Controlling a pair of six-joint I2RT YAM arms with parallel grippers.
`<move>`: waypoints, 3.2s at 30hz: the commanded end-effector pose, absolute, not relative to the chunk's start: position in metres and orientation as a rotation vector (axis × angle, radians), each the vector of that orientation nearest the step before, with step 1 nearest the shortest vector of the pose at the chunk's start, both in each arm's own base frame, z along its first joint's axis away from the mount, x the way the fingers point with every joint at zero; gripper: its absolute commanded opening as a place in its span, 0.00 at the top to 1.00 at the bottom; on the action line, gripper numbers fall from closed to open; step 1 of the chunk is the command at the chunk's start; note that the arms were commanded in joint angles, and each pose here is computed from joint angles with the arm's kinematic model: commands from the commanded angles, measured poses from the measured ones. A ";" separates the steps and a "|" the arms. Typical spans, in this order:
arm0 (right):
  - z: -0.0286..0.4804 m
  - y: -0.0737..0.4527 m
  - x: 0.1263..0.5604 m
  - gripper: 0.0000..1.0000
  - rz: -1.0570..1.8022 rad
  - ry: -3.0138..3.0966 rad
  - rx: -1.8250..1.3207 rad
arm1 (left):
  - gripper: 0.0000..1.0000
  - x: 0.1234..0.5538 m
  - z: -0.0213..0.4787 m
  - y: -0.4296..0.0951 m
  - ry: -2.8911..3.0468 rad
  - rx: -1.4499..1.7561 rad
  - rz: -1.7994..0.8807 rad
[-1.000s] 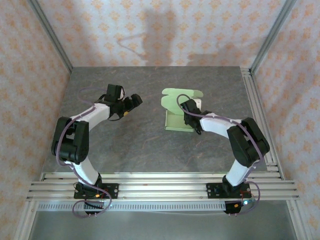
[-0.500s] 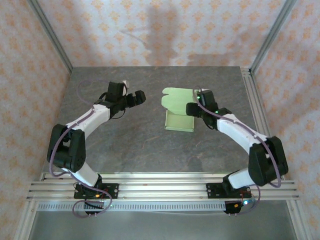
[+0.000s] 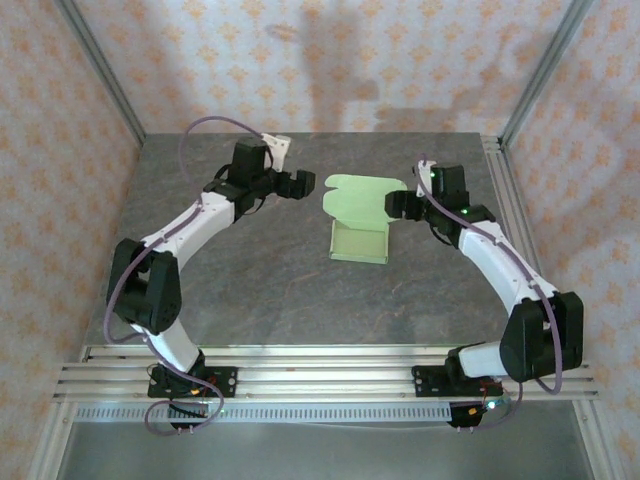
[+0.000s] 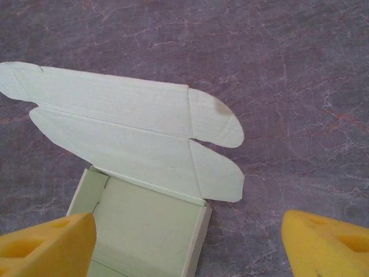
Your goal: Fold the paper box
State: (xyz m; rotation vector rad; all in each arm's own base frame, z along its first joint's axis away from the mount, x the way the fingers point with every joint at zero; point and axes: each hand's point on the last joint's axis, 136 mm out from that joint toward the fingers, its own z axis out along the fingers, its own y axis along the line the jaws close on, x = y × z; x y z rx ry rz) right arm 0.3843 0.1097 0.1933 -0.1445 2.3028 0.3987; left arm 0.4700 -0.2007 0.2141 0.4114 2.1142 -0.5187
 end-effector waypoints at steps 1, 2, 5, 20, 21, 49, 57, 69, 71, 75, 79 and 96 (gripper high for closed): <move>0.205 0.114 0.378 0.16 0.454 2.292 -0.199 | 0.10 0.468 0.218 -0.217 2.065 0.718 -0.485; 0.206 0.114 0.376 0.16 0.460 2.292 -0.204 | 0.15 0.465 0.213 -0.224 2.060 0.814 -0.502; 0.205 0.115 0.374 0.16 0.471 2.297 -0.213 | 0.24 0.459 0.203 -0.241 2.041 1.016 -0.508; 0.206 0.118 0.373 0.16 0.493 2.304 -0.211 | 0.51 0.465 0.153 -0.261 2.070 1.434 -0.602; 0.204 0.117 0.373 0.16 0.491 2.309 -0.210 | 0.52 0.462 0.153 -0.263 2.067 1.444 -0.630; 0.197 0.118 0.373 0.16 0.498 2.335 -0.196 | 0.61 0.477 0.147 -0.282 2.039 1.443 -0.735; 0.192 0.116 0.374 0.16 0.482 2.358 -0.197 | 0.72 0.474 0.145 -0.282 2.036 1.470 -0.753; 0.195 0.116 0.376 0.16 0.475 2.354 -0.200 | 0.76 0.474 0.143 -0.284 2.033 1.476 -0.775; 0.195 0.116 0.376 0.16 0.474 2.354 -0.199 | 0.77 0.474 0.143 -0.285 2.034 1.476 -0.778; 0.195 0.115 0.375 0.16 0.470 2.354 -0.198 | 0.80 0.473 0.142 -0.286 2.032 1.481 -0.786; 0.196 0.115 0.375 0.16 0.469 2.352 -0.199 | 0.78 0.473 0.140 -0.286 2.037 1.484 -0.786; 0.195 0.116 0.377 0.16 0.470 2.350 -0.203 | 1.00 0.467 0.145 -0.287 2.021 1.518 -0.779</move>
